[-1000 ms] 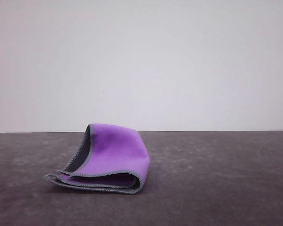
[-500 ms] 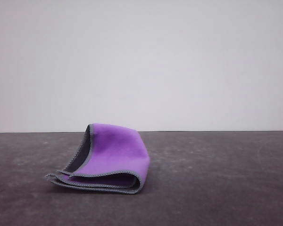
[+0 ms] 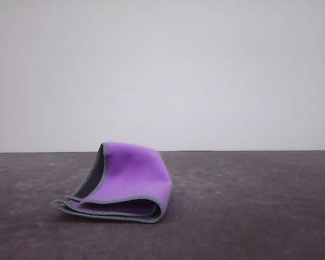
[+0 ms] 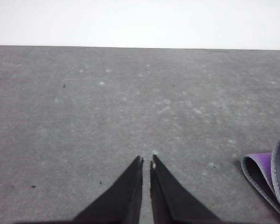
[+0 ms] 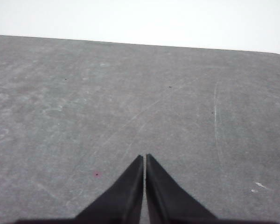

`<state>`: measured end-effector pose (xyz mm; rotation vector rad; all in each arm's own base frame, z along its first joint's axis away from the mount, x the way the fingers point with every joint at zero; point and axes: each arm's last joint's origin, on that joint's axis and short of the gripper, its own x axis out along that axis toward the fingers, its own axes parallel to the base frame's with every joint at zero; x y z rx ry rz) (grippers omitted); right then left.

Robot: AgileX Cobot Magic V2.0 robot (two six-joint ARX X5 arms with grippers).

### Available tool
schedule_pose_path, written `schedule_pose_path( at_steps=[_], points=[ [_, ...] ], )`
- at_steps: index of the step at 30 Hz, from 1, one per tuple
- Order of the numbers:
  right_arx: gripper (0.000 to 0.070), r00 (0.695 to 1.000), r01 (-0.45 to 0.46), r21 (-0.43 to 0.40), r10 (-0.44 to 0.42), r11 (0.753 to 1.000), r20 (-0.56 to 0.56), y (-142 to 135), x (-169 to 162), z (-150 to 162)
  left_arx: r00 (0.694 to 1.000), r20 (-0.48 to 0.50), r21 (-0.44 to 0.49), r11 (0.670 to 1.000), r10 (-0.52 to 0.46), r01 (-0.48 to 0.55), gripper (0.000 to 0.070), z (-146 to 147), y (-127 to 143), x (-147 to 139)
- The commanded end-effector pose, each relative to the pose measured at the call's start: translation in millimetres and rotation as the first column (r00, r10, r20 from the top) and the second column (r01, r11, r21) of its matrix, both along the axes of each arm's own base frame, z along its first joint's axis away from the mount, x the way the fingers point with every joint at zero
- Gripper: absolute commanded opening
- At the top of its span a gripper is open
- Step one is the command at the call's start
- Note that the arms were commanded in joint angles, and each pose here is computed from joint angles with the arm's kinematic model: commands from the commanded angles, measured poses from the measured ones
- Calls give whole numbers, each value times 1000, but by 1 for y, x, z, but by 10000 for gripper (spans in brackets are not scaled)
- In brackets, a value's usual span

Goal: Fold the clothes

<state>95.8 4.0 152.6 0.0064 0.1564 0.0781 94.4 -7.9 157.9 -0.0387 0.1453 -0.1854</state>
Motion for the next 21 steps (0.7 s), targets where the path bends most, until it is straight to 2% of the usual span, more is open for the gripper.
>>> schedule_pose_path(
  at_steps=[1,21],
  points=[
    [4,1000,-1,8,1,1000,10,0,0,0,1000,-5,-4,1000,0,-1,21,-5,0,1],
    [4,1000,-1,8,1,1000,10,0,0,0,1000,-5,-4,1000,1,-1,21,-5,0,1]
  ],
)
